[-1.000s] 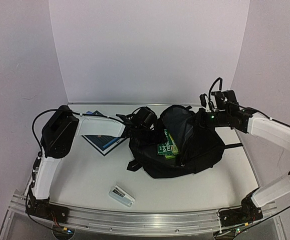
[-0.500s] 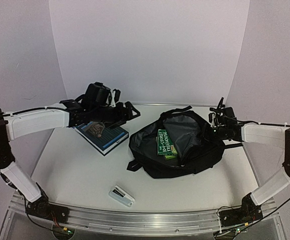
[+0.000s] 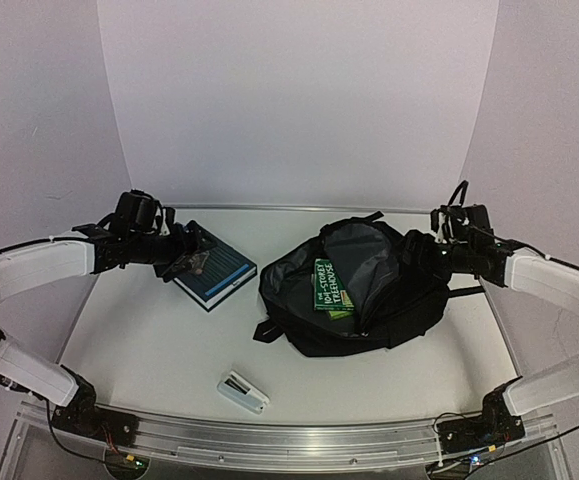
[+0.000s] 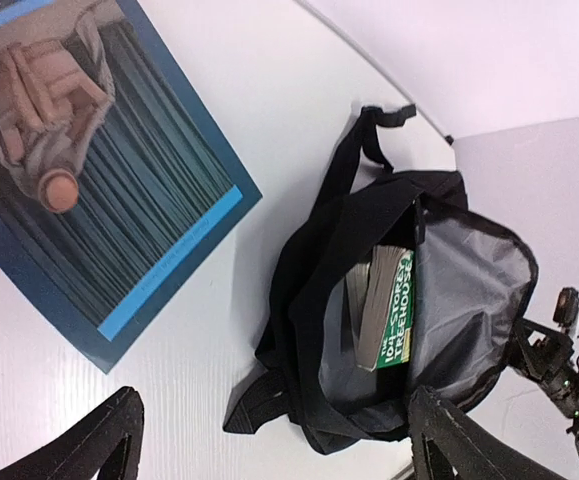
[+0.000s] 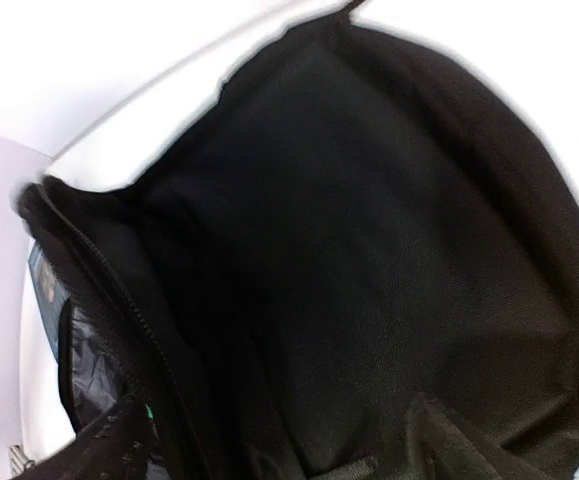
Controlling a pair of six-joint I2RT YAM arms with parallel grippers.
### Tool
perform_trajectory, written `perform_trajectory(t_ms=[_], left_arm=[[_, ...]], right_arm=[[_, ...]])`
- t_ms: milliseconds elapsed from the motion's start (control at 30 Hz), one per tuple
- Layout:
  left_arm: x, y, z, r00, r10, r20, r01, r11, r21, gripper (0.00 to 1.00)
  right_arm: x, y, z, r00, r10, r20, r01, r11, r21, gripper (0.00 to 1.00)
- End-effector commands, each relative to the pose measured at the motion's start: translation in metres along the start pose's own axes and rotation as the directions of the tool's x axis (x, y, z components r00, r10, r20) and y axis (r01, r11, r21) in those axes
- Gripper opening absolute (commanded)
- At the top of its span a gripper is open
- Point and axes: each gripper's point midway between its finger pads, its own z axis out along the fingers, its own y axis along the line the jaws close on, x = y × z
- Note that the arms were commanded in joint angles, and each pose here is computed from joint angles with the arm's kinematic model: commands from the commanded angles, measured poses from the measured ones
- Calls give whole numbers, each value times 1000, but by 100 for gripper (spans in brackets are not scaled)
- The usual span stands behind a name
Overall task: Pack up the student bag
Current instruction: Pick up the book from the center of the board.
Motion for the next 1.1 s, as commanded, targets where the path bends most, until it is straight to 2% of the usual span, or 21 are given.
perform_trajectory(t_ms=[0, 133, 300, 433, 533, 733, 1067], left_arm=[[-20, 1, -22, 998, -16, 54, 13, 999, 52, 92], [-36, 19, -33, 997, -37, 66, 35, 999, 42, 92], [-70, 63, -49, 987, -99, 131, 103, 994, -25, 93], [-98, 117, -58, 944, -229, 235, 243, 970, -28, 92], [-119, 133, -58, 912, -278, 302, 276, 960, 48, 90], [-131, 150, -22, 914, -317, 253, 293, 948, 127, 83], [-130, 188, 16, 910, -349, 223, 342, 937, 70, 80]], right_arm=[[-29, 1, -36, 994, -25, 109, 17, 997, 75, 98], [-48, 12, -67, 982, -43, 181, 30, 997, 74, 98], [-55, 45, -90, 980, -43, 193, 56, 997, -60, 98], [-55, 50, -95, 980, -41, 197, 58, 995, -83, 98], [-49, 47, -92, 983, -36, 181, 52, 995, -85, 98], [-44, 45, -90, 985, -30, 168, 45, 995, -90, 98], [-47, 49, -91, 985, -25, 169, 42, 994, -102, 98]])
